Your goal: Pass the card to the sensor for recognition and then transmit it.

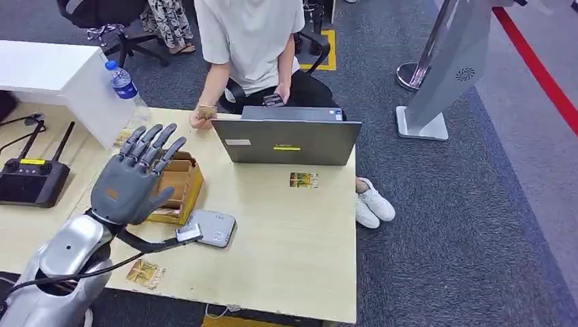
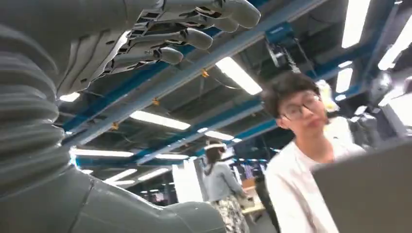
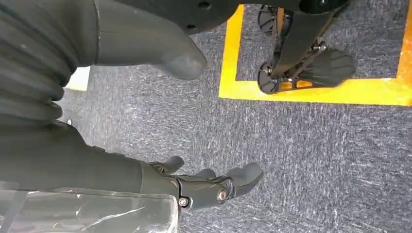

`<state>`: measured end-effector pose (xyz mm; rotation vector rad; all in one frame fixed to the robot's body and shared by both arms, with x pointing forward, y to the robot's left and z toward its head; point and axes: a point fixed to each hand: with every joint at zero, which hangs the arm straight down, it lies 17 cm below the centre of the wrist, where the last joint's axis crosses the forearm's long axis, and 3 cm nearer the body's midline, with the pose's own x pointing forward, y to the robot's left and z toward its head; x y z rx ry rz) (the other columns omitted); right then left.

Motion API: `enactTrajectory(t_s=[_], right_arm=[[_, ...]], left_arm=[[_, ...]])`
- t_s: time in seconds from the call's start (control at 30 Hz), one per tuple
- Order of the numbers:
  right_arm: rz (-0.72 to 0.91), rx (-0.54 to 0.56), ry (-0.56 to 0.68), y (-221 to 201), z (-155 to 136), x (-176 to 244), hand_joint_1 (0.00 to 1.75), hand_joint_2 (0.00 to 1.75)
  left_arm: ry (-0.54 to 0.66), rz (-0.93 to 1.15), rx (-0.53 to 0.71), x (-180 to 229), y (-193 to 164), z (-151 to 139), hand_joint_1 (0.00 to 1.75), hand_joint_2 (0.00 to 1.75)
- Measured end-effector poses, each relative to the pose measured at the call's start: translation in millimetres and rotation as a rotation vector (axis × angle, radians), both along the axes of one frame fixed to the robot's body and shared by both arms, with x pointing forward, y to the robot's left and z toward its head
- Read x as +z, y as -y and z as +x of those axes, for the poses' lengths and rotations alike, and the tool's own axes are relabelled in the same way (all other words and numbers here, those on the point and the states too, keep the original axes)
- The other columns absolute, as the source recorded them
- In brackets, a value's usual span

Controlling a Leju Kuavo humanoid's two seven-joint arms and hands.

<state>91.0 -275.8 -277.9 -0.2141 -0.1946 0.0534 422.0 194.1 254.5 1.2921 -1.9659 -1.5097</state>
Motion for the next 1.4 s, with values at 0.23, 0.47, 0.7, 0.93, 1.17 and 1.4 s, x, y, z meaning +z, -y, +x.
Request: enactTrajectory(t_s=[0.23,0.47,0.7,0.93,1.17,1.4], right_arm=[[-0.002,0.006,-0.003,4.1,-0.7,-0.3,0.0,1.75],[-0.004,0.006,-0.005,5.7,-1.4,-0.5,0.0,1.75],[-0.005,0.008,-0.015,6.9,-2.9,-0.8,0.0,1.75],[-0.008,0.014,-0.021,8.3,-3.6,-0.9,0.0,1.75],[-0.01,0.022,-0.024,8.9,-4.0,-1.0,0.0,1.75],[-0.013,0.03,-0.025,9.2,-3.7,-1.0,0.0,1.75]], left_arm=[[-0.064,0.029,0.0,-40.1,-10.0,-11.0,0.0,1.75],[-0.126,0.029,0.11,-75.2,-41.2,-0.3,0.0,1.75],[-0.246,0.019,0.295,-123.9,-95.3,18.1,0.0,1.75],[-0.32,0.001,0.376,-155.1,-119.7,23.0,0.0,1.75],[-0.34,-0.016,0.394,-167.4,-120.6,26.2,0.0,1.75],[-0.328,-0.042,0.375,-164.4,-107.8,31.9,0.0,1.75]])
